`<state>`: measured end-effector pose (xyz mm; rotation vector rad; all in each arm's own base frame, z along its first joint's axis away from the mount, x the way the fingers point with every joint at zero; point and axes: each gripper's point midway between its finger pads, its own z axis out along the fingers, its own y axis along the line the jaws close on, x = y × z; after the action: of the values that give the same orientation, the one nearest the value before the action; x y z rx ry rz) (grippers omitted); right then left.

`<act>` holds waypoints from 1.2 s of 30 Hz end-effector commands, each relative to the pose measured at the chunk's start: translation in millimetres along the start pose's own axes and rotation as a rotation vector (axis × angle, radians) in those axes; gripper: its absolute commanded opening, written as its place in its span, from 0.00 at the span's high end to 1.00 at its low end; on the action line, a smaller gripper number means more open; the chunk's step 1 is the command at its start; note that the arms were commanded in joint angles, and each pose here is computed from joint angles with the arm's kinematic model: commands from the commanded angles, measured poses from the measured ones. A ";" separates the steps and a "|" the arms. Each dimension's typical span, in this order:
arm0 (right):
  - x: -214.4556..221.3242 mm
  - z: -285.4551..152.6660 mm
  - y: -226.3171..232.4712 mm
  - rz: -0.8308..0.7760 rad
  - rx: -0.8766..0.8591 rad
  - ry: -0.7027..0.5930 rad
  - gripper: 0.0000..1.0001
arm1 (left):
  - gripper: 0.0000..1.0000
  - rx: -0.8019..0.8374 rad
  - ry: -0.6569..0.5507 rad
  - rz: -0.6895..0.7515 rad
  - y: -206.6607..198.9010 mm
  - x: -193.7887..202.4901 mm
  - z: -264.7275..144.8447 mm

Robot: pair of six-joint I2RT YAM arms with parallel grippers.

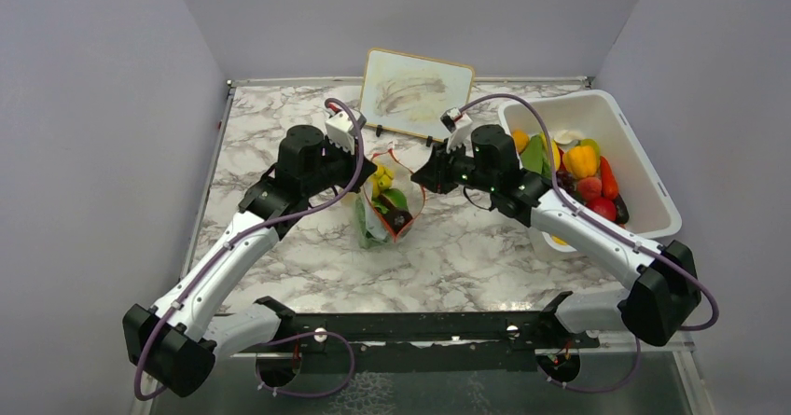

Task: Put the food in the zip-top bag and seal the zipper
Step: Place the fake fruit in the zipper food storage bag, then pick up the fake fruit from the bin.

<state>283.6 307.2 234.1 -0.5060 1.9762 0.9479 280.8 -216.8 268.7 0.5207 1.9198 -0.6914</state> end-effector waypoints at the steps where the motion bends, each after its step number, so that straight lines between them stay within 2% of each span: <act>1: -18.8 -7.7 -8.4 -0.051 0.073 -0.046 0.80 | 1.00 0.096 -0.094 0.031 -17.3 -18.7 -0.6; 5: -37.5 -18.7 -9.2 -0.105 0.110 -0.087 0.67 | 1.00 0.149 -0.064 0.023 -23.9 -11.0 7.0; 10: -61.8 -28.0 -31.7 -0.115 0.247 -0.061 0.53 | 1.00 0.167 -0.061 0.031 -25.5 -6.4 8.8; 16: -107.4 -36.5 -47.1 -0.054 0.338 -0.130 0.43 | 1.00 0.245 -0.055 0.030 -39.7 -9.6 5.4; 21: -128.3 -51.8 -89.0 0.056 0.380 -0.181 0.39 | 1.00 0.240 -0.046 0.031 -39.6 -9.5 3.8; 28: -139.9 -88.3 -168.8 0.199 0.598 -0.276 0.33 | 1.00 0.244 -0.046 0.008 -42.3 -8.6 -1.5; 32: -126.8 -116.2 -230.7 0.179 0.819 -0.284 0.34 | 1.00 0.236 -0.043 0.005 -41.3 -7.0 -2.8; 36: -110.9 -132.8 -274.8 0.141 0.926 -0.229 0.38 | 1.00 0.231 -0.041 0.005 -39.7 -4.2 -1.7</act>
<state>438.2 75.5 282.3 0.2214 1.9729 0.2753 261.3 -243.6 266.7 0.6393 1.8710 -0.8961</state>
